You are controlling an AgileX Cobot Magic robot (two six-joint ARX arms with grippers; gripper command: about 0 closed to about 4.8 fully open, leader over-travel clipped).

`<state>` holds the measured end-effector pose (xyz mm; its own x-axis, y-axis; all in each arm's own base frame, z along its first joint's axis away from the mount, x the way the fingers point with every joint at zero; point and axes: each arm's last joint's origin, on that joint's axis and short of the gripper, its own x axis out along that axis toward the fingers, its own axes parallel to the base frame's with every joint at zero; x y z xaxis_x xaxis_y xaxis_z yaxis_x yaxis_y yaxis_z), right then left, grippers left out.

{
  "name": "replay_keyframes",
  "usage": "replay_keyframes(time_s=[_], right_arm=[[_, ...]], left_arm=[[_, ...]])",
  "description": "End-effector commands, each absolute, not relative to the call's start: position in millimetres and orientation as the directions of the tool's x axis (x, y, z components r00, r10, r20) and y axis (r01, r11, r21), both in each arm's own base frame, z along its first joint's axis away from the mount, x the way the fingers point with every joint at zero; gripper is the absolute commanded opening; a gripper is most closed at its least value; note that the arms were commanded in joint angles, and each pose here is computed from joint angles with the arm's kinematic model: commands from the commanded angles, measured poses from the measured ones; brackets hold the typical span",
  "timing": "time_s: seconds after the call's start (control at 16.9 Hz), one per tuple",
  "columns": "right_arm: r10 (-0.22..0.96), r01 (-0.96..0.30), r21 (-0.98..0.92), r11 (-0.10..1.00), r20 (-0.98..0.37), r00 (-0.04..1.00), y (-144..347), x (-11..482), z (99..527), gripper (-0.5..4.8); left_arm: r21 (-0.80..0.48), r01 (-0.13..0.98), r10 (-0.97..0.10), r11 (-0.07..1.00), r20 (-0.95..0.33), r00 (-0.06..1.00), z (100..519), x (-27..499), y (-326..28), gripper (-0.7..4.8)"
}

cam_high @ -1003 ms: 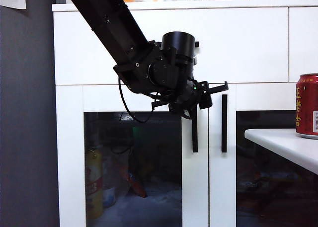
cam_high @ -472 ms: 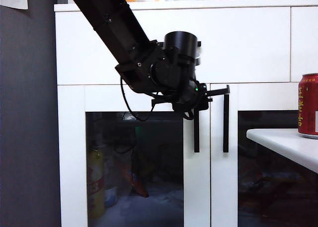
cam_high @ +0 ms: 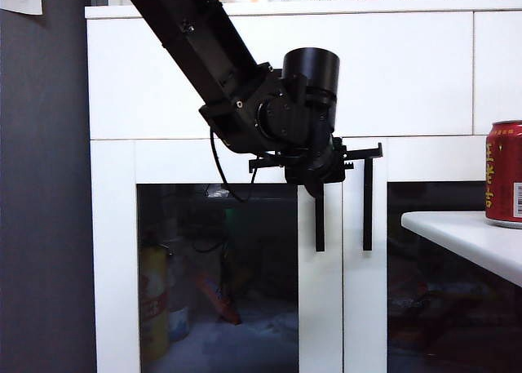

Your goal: Open the left door of the white cabinet, pick up a can of beverage from the table on the right, place it inside the cabinet, and finally close the cabinet door.

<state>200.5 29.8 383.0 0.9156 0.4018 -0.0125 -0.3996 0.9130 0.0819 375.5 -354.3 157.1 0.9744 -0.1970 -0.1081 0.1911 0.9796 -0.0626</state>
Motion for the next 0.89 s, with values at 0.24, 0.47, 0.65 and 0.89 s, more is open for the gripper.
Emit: replay_keyframes(time_s=[0.24, 0.47, 0.65, 0.89], right_arm=[[0.408, -0.405, 0.083, 0.910, -0.013, 0.913, 30.2, 199.8, 383.7, 4.71], [0.413, -0.409, 0.089, 0.908, -0.034, 0.910, 31.2, 201.4, 375.8, 4.71], [0.414, -0.410, 0.088, 0.908, -0.032, 0.910, 31.5, 202.9, 375.5, 4.71], [0.414, -0.413, 0.077, 0.908, 0.006, 0.910, 32.8, 214.6, 375.2, 4.71]], left_arm=[[-0.102, 0.111, -0.120, 0.989, -0.088, 0.989, 157.4, 382.5, -347.4, -0.04], [-0.084, 0.112, -0.121, 0.990, -0.110, 0.987, 153.9, 380.8, -349.0, -0.05], [-0.083, 0.115, -0.124, 0.990, -0.110, 0.986, 153.9, 379.6, -350.3, -0.04], [-0.083, 0.115, -0.124, 0.990, -0.110, 0.986, 153.9, 379.6, -350.3, -0.04]])
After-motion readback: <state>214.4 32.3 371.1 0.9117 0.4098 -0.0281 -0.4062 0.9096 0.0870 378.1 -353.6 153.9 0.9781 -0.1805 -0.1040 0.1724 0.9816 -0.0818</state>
